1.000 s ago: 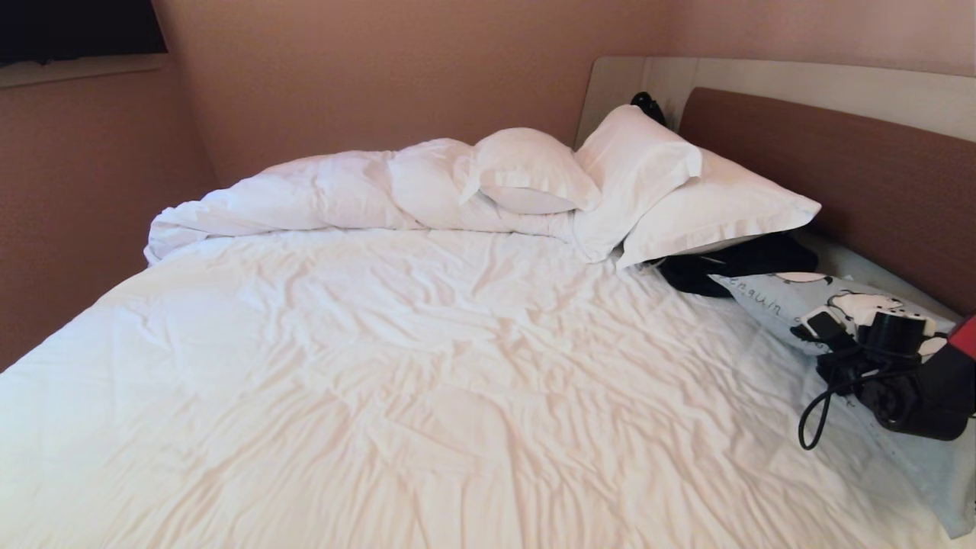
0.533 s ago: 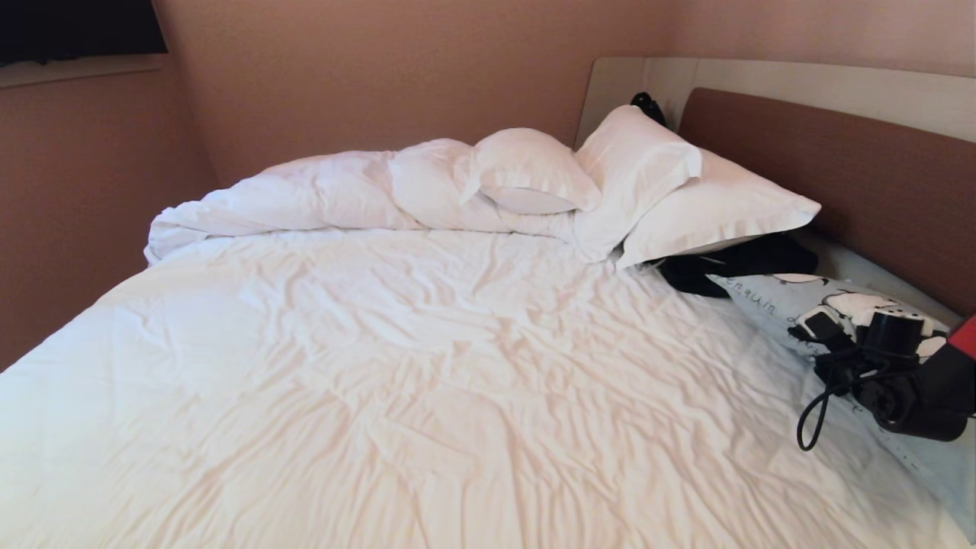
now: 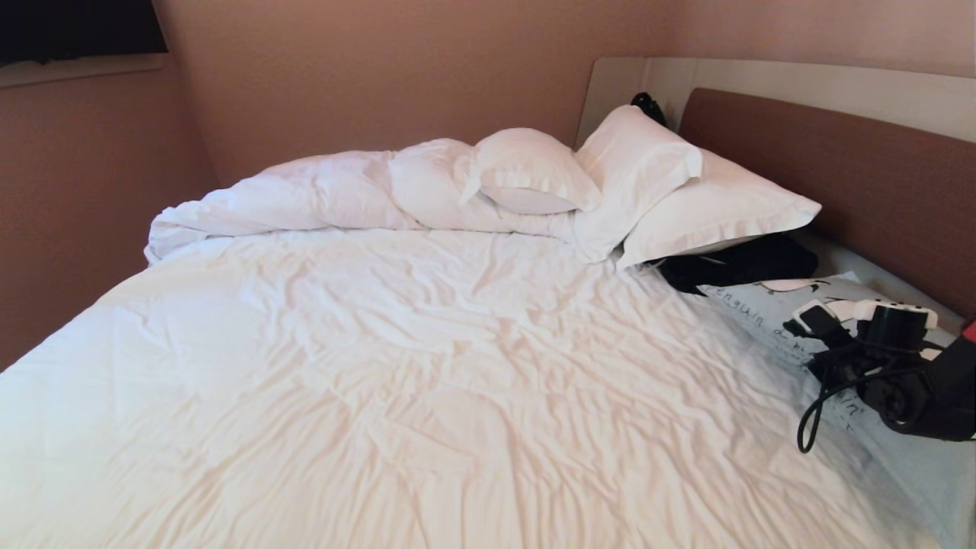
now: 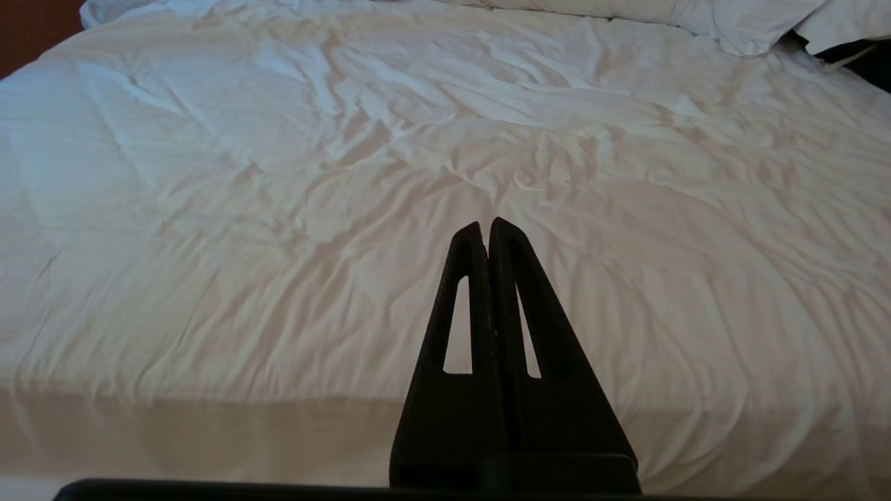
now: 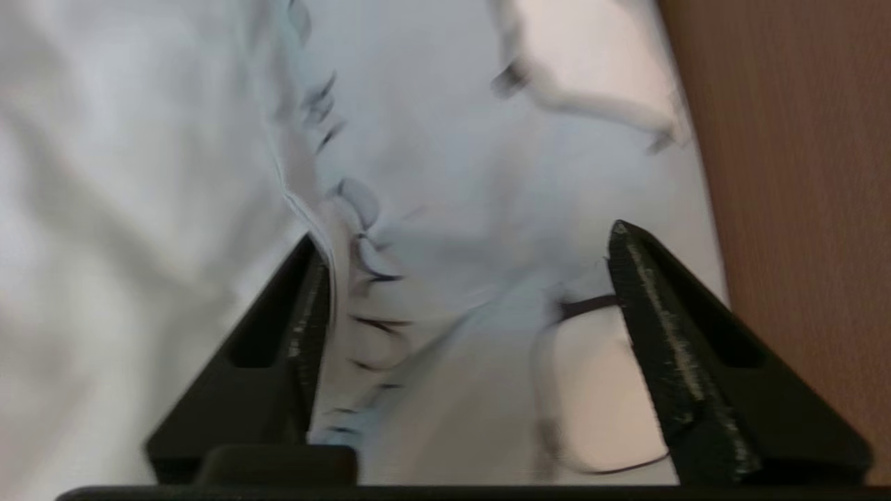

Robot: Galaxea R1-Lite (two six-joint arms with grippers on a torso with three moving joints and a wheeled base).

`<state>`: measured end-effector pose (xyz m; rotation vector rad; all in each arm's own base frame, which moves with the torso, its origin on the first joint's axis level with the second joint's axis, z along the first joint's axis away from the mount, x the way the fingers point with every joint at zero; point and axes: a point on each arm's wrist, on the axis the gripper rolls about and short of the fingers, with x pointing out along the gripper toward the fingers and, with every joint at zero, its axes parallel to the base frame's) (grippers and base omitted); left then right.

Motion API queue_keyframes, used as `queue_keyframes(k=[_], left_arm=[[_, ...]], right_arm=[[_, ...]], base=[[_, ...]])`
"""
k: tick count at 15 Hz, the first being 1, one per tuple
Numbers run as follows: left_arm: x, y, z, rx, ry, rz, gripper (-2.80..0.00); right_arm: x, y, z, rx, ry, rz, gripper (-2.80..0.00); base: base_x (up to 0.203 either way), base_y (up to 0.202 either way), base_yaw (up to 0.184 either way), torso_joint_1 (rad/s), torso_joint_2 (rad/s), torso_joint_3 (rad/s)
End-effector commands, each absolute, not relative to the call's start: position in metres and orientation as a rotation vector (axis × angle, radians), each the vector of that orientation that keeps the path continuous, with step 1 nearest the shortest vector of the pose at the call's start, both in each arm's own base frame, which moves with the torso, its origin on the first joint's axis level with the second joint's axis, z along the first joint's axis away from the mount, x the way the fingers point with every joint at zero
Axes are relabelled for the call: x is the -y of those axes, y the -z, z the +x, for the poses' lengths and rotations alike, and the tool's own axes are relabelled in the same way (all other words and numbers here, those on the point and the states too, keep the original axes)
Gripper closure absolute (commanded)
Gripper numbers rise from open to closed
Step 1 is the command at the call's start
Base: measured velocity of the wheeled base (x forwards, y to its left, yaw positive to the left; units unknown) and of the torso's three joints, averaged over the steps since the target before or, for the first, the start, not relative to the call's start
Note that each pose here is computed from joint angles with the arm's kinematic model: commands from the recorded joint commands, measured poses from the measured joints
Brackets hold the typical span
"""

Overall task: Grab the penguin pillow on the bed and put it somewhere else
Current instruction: Pick up the pillow

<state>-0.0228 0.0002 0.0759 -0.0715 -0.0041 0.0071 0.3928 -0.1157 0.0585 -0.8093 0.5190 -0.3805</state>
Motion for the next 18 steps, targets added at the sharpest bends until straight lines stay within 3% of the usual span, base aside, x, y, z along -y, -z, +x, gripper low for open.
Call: queue_keyframes(k=[1, 4, 10, 11, 15, 18], left_arm=[[0.0, -0.076, -0.023, 0.003, -0.008, -0.072, 0.0], [0.0, -0.076, -0.023, 0.003, -0.008, -0.072, 0.0], [0.0, -0.075, -0.023, 0.002, -0.008, -0.072, 0.0], [0.0, -0.076, -0.023, 0.003, -0.008, -0.072, 0.0], [0.0, -0.076, -0.023, 0.003, -0.008, -0.074, 0.0], [0.0, -0.076, -0.023, 0.003, -0.008, -0.072, 0.0]], right_arm=[[0.101, -0.085, 0.383, -0.445, 0.358, -0.799, -2.8], [0.075, -0.133, 0.37, -0.307, 0.359, -0.692, -2.8], [0.081, -0.201, 0.401, -0.019, 0.464, -0.263, -2.8], [0.086, -0.214, 0.405, -0.009, 0.475, -0.179, 0.0], [0.112, -0.267, 0.406, -0.068, 0.513, 0.185, 0.0], [0.112, -0.293, 0.391, -0.255, 0.456, 0.501, 0.0]], base=[[0.0, 0.0, 0.0, 0.0, 0.0, 0.0], [0.0, 0.0, 0.0, 0.0, 0.0, 0.0], [0.0, 0.0, 0.0, 0.0, 0.0, 0.0], [0.0, 0.0, 0.0, 0.0, 0.0, 0.0], [0.0, 0.0, 0.0, 0.0, 0.0, 0.0], [0.0, 0.0, 0.0, 0.0, 0.0, 0.0]])
